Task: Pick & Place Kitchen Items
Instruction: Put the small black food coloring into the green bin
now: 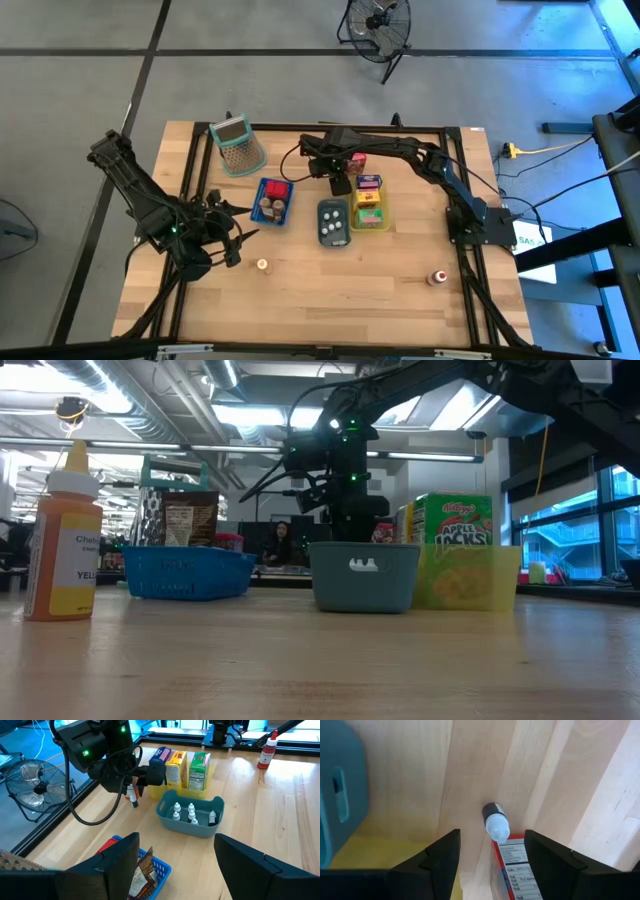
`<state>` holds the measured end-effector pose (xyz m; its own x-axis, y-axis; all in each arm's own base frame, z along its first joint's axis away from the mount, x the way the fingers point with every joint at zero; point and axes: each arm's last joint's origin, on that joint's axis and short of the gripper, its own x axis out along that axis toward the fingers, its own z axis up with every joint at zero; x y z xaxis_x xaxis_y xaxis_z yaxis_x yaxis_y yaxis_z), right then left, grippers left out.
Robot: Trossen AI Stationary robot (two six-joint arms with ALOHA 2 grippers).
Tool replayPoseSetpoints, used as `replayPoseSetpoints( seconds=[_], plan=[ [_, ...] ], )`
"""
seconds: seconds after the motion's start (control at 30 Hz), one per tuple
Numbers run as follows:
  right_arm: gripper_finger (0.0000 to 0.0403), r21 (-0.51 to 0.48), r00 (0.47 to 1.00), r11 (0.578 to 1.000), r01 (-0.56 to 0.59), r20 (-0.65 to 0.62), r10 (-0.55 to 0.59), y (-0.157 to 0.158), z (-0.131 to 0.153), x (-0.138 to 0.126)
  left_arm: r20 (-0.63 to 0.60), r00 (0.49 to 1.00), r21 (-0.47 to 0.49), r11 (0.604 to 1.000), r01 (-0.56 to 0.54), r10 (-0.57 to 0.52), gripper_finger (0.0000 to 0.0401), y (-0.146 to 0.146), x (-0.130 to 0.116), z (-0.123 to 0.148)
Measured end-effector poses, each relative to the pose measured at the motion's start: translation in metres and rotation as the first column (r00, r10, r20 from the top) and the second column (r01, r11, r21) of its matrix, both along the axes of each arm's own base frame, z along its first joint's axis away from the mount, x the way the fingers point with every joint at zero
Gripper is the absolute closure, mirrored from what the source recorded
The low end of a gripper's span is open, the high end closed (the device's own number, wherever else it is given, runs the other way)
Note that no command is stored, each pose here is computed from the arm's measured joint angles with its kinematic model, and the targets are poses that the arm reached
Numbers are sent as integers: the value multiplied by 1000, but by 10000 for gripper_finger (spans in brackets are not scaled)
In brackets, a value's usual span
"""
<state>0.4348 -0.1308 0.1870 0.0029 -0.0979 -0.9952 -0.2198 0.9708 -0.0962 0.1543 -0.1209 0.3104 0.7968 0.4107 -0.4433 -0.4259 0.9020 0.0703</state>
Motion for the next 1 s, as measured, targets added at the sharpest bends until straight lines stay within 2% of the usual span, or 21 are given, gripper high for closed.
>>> replayPoseSetpoints(
  seconds=[0.13,0.4,0.73,1.0],
  plan=[
    [181,5,1000,1000,-1,-2,1,0,-1,0,0,1000,0,1000,0,0,148,0,0,0],
    [181,21,999,1000,-2,-44,3,-2,-24,4,-1,1000,-1,1000,1,-1,148,0,0,0],
    [182,4,999,1000,1,-43,-1,-4,-25,5,-5,1000,2,1000,4,-4,148,0,0,0],
    [227,1,999,1000,1,-35,-1,-4,-25,5,-6,1000,4,1000,6,-6,148,0,0,0]
  ],
)
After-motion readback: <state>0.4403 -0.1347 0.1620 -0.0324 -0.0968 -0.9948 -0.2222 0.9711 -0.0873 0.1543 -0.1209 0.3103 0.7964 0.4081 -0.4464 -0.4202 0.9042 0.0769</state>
